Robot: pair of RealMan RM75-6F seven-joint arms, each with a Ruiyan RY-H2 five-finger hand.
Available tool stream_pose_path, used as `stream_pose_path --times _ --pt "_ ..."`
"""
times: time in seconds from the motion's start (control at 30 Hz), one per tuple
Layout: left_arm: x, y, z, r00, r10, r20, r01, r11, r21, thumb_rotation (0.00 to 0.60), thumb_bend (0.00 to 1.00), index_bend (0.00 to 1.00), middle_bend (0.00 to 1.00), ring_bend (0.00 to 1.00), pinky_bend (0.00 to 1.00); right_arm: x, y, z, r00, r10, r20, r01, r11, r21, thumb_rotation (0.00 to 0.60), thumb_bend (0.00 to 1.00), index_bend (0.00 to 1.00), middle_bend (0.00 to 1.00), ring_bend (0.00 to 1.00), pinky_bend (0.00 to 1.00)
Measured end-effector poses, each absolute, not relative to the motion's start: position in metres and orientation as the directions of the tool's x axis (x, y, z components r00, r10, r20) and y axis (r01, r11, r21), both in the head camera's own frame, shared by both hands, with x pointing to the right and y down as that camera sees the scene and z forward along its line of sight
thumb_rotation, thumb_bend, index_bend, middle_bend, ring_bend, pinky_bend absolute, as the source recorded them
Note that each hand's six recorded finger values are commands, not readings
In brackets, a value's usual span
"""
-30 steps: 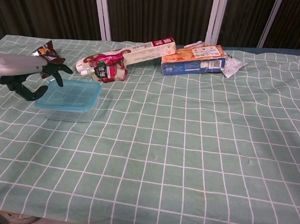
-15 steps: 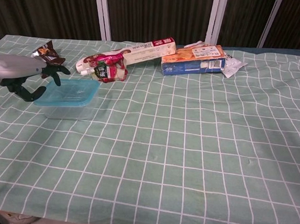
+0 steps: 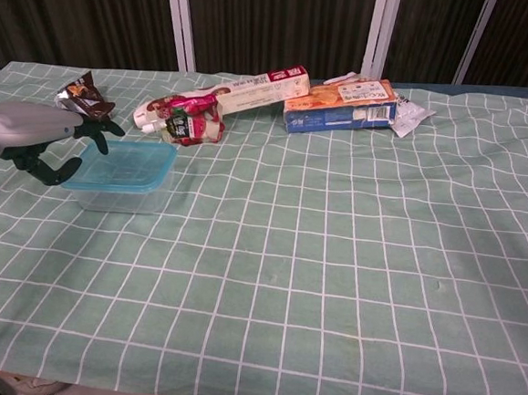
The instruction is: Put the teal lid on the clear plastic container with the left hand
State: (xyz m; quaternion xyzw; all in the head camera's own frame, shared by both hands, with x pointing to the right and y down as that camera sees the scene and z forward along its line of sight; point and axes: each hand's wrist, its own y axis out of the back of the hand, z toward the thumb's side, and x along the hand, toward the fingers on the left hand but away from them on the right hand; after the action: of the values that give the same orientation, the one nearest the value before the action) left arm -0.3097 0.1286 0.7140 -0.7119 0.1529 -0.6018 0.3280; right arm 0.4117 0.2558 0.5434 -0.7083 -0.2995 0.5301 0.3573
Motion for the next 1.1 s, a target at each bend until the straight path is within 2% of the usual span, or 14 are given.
stream_pose_path --times 0.83,0.87,1.0,1.1 --pt "-0.312 0.139 0.723 0.227 -0.583 0.780 0.197 -0.757 -0.623 0.600 0.68 0.00 0.21 0.02 0.03 0.410 0.255 0.546 0.256 0.800 -0.542 0.036 -0.569 -0.822 0.600 0.19 0.04 0.11 0.00 0.00" --pt "-0.311 0.138 0.722 0.229 -0.589 0.775 0.196 -0.752 -0.630 0.600 0.66 0.00 0.19 0.02 0.03 0.410 0.255 0.546 0.255 0.801 -0.542 0.037 -0.568 -0.822 0.600 0.19 0.04 0.11 0.00 0.00" --pt "-0.306 0.127 0.709 0.255 -0.645 0.720 0.170 -0.703 -0.690 0.600 0.52 0.00 0.02 0.00 0.03 0.411 0.255 0.545 0.254 0.804 -0.538 0.043 -0.565 -0.824 0.600 0.18 0.05 0.11 0.00 0.00" --pt "-0.300 0.118 0.693 0.288 -0.705 0.648 0.138 -0.639 -0.757 0.600 0.49 0.00 0.00 0.00 0.03 0.412 0.255 0.545 0.254 0.804 -0.538 0.043 -0.565 -0.824 0.600 0.19 0.05 0.11 0.00 0.00"
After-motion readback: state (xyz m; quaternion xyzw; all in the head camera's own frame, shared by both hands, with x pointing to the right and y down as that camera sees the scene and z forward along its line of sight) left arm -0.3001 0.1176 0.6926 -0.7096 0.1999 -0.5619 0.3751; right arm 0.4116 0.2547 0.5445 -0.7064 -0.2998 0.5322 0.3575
